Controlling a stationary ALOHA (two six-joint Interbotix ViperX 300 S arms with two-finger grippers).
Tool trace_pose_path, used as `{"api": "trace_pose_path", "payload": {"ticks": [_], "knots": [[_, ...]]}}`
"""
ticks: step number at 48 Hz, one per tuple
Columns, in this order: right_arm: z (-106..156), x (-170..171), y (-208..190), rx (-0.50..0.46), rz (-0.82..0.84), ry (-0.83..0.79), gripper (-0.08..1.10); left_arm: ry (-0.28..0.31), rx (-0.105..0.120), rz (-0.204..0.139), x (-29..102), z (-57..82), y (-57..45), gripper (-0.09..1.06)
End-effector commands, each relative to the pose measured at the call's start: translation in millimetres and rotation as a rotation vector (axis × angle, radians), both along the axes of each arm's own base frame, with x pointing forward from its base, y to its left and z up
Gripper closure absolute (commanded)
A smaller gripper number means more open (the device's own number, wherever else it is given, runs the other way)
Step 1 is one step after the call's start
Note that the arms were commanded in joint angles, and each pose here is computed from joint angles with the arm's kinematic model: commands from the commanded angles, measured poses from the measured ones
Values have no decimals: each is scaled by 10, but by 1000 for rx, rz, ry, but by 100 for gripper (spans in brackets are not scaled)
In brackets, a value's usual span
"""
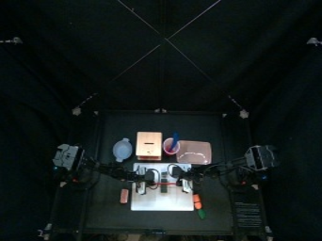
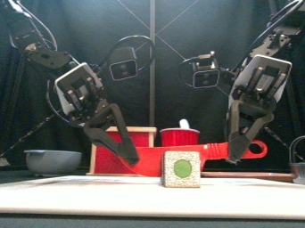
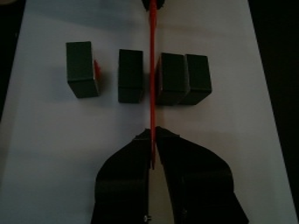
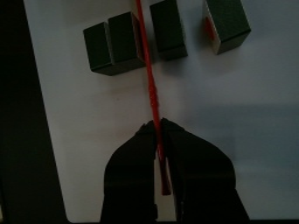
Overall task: Place sushi on board then cut the sushi with the knife then place the pieces on the plate
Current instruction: Cut the sushi into 4 pieces
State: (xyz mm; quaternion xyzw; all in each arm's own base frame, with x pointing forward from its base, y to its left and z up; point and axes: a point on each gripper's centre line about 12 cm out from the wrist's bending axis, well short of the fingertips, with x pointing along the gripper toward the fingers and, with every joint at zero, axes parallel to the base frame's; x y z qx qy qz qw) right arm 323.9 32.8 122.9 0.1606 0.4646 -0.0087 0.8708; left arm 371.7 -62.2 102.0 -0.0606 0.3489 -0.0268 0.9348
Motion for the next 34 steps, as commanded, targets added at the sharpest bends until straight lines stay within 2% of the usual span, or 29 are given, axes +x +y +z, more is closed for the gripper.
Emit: {"api": "trace_pose_path", "payload": {"ticks": [1,15,23,30,34], "knots": [[128,66,-7,2,-4,-43,67,-44,-5,-8,66,143,-36,46],[377,113,-8,-3,8,-115,67,-117,-12,-5,88,396,-14,46],[498,106,-15,-7,12,-150,67,-153,-3,-21,81,515,-18,46],[586,83,-5,-3,13,-176,67,-177,0,-38,72,603,-55,46],[598,72,10,4,11,-180,67,-177,-2,-61,44,602,-139,46]]}}
